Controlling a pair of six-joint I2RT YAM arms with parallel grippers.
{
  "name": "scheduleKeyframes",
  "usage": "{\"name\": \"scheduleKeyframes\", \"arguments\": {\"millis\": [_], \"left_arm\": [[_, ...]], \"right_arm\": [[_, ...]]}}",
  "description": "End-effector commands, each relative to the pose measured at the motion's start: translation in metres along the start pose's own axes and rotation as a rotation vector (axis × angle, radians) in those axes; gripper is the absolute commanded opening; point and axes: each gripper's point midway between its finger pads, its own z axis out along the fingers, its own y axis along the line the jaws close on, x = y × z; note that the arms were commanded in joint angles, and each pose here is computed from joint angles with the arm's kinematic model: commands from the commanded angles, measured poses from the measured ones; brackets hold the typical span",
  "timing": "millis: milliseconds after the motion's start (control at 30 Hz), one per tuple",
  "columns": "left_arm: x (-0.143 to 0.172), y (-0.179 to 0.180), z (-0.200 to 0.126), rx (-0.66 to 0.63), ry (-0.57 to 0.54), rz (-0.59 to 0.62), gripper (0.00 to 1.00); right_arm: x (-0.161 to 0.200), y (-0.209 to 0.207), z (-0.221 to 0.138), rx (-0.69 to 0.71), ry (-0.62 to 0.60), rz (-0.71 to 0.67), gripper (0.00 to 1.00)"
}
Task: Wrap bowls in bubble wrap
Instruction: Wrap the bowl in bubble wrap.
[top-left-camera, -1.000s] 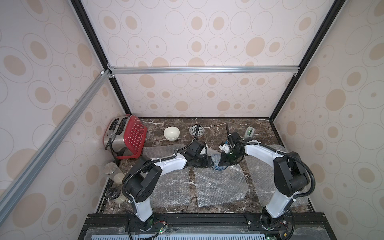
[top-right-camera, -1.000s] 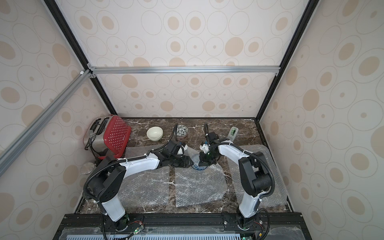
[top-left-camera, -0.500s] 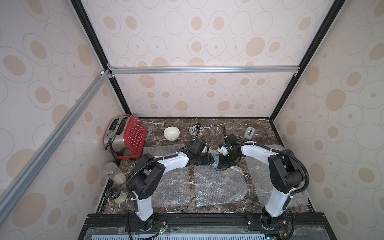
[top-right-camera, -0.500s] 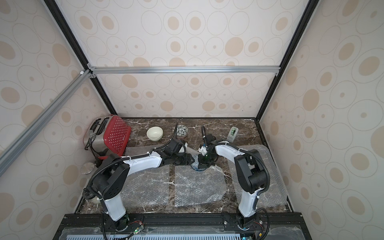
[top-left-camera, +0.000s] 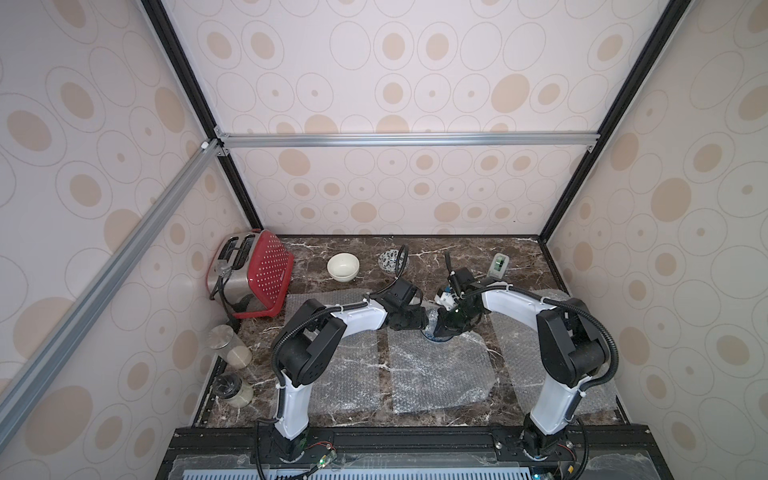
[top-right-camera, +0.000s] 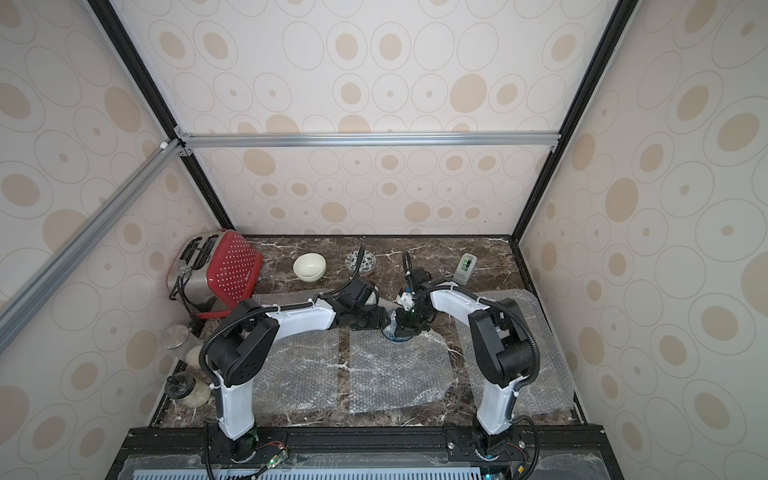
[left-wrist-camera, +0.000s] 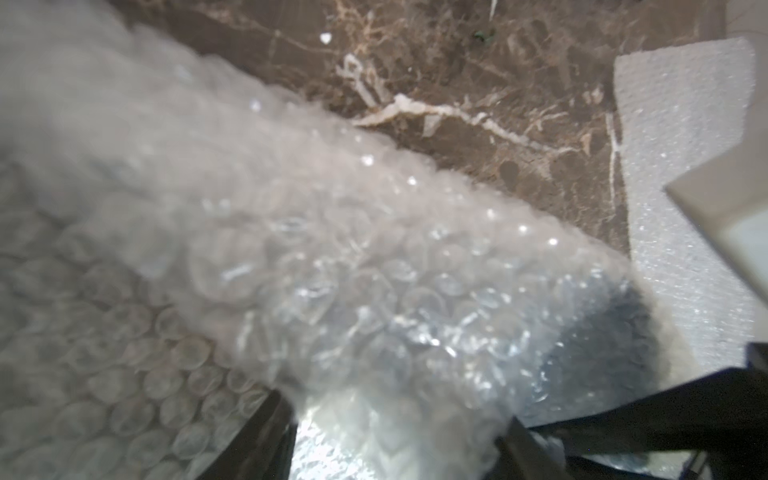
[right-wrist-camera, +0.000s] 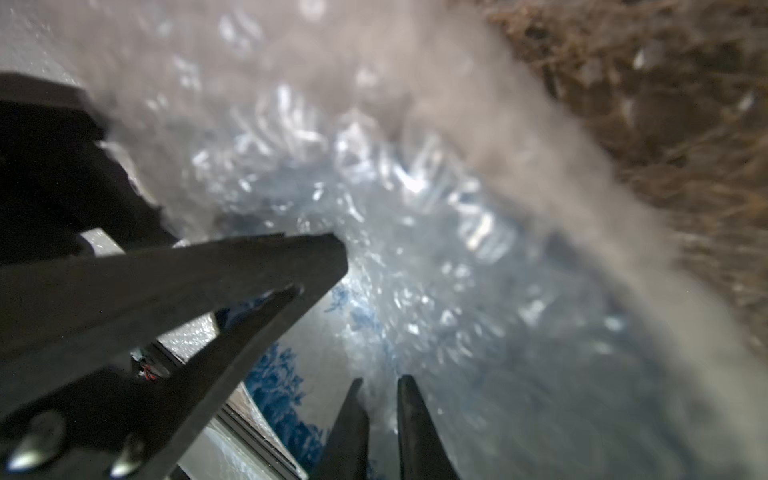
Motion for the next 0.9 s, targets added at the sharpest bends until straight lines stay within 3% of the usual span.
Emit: {"name": "scheduleKeyframes", "arguments": {"millis": [0, 267, 400, 533, 700, 867], "left_arm": [[0.006, 0.014, 0.0, -0.088, 0.014, 0.017, 0.63], [0.007, 0.011, 0.001, -0.073, 0.017, 0.021, 0.63], [0.003, 0.006, -0.002, -0.06, 0.011, 0.033, 0.63], [0.0, 0.002, -0.004, -0.054, 0.006, 0.042, 0.63], [0.001, -0.001, -0.005, -0.043, 0.008, 0.045, 0.63], [0.002, -0.002, -0.007, -0.041, 0.007, 0.046, 0.63]], "right_arm": [[-0.001, 0.011, -0.011, -0.013, -0.012, -0.019, 0.29], [-0.004, 0.026, -0.045, -0.003, -0.06, -0.071, 0.33], [-0.016, 0.037, -0.076, -0.006, -0.141, -0.1, 0.33], [-0.039, 0.013, -0.095, 0.144, -0.22, -0.11, 0.33], [-0.054, -0.023, -0.073, 0.303, -0.144, -0.153, 0.34], [-0.052, -0.027, -0.042, 0.252, -0.058, -0.19, 0.34]]}}
